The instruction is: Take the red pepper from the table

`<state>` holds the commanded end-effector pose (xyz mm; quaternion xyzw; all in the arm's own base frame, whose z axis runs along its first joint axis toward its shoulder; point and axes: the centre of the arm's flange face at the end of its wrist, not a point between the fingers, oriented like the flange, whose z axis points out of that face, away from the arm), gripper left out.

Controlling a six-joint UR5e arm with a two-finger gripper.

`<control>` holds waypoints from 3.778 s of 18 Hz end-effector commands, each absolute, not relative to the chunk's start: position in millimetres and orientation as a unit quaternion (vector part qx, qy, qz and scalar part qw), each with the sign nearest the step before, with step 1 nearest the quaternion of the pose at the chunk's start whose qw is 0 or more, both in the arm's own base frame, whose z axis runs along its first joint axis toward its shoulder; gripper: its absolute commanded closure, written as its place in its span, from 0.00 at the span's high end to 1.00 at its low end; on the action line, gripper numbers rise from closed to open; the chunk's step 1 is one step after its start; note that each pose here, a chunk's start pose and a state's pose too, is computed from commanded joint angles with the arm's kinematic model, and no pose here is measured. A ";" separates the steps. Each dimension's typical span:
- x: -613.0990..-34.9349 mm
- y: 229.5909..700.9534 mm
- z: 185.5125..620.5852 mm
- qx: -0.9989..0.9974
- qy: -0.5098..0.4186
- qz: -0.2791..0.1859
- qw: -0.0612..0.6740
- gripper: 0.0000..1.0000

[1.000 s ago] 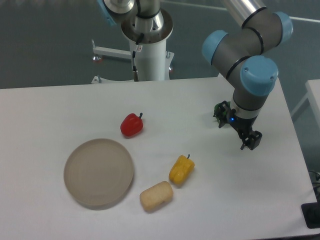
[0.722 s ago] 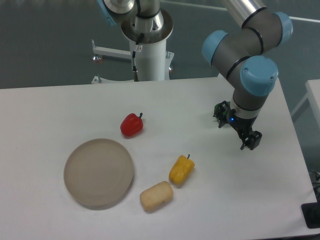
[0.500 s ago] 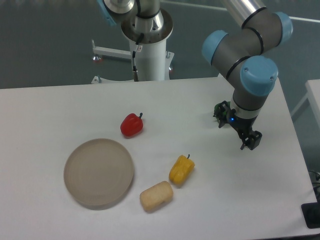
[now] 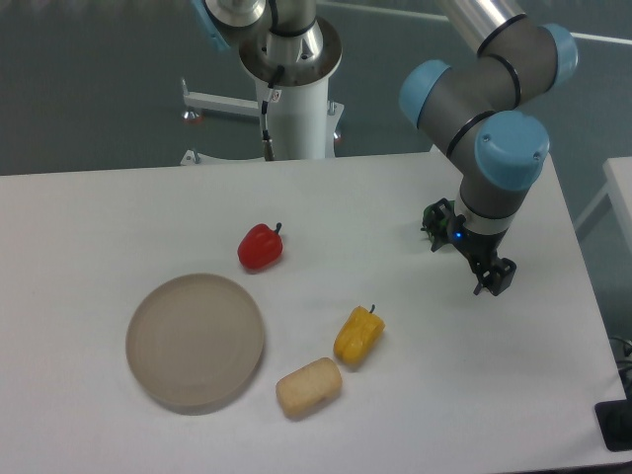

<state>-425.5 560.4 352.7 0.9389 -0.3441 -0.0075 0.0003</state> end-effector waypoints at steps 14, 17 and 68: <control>-238.6 553.4 341.3 0.945 -0.323 0.028 0.029 1.00; -205.6 559.5 322.0 0.957 -0.285 0.039 0.043 1.00; -417.3 562.8 376.7 0.963 -0.266 -0.033 -0.019 0.26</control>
